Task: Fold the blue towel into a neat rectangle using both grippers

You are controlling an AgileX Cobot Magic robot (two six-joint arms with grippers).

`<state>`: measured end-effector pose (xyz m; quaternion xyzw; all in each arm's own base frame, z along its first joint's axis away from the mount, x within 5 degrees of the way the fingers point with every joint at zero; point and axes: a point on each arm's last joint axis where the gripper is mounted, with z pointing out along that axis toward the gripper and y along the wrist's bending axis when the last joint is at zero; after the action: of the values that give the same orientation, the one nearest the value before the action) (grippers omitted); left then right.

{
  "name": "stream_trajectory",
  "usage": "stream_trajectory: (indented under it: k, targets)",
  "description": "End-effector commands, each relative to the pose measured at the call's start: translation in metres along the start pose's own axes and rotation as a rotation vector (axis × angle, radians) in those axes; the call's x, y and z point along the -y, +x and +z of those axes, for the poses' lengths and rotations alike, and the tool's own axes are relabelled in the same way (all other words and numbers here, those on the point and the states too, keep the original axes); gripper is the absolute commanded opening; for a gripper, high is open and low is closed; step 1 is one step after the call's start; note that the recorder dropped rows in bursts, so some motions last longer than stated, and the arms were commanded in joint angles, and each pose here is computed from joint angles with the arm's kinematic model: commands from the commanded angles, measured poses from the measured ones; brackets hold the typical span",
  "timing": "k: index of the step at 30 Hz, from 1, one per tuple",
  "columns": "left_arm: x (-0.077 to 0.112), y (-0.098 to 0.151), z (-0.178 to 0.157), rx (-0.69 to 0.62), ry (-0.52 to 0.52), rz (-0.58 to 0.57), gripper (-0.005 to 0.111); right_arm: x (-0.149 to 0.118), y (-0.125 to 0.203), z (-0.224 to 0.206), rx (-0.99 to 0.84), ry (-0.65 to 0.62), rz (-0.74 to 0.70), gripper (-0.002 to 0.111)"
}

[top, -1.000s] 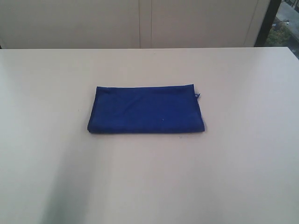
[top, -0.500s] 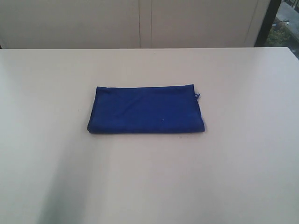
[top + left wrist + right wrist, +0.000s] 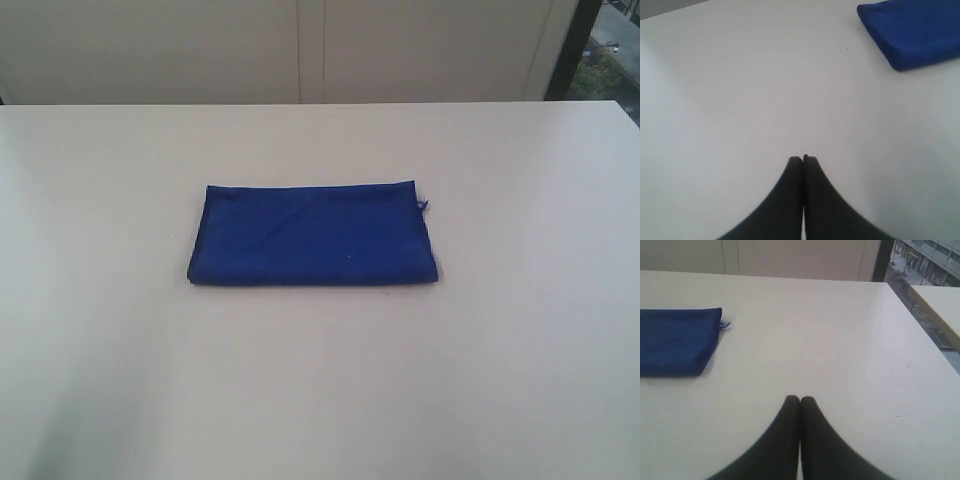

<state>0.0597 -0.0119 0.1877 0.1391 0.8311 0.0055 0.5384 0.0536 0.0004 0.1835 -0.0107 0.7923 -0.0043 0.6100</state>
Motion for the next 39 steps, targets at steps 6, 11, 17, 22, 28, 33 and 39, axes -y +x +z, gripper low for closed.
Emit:
stream_trajectory:
  k: [6,11,17,22,28,33,39]
  targets:
    - [0.0049,0.0238,0.0009,0.056,-0.020,0.017,0.000,0.0004,0.0012,0.0002,0.003,0.006,-0.001,0.000]
    - [0.0048,0.0234,0.0009,0.061,-0.021,0.016,0.000,0.0004,0.0012,0.0002,0.003,0.006,-0.001,0.000]
    - [0.0048,0.0234,0.0009,0.061,-0.021,0.016,0.000,0.0004,0.0012,0.0002,0.003,0.006,-0.001,0.000]
    - [0.0039,0.0233,0.0008,0.063,-0.029,-0.025,0.000,0.0004,0.0012,0.0002,0.003,0.006,-0.001,0.000]
    - [0.0001,0.0246,0.0007,0.054,-0.067,-0.161,0.000,0.0004,0.0012,0.0002,0.003,0.006,-0.001,0.000]
    - [0.0001,0.0246,0.0007,0.054,-0.067,-0.163,0.000,0.0004,0.0012,0.0002,0.003,0.006,-0.001,0.000]
    - [0.0001,0.0246,0.0007,0.054,-0.067,-0.163,0.000,0.0004,0.0012,0.0002,0.003,0.006,-0.001,0.000]
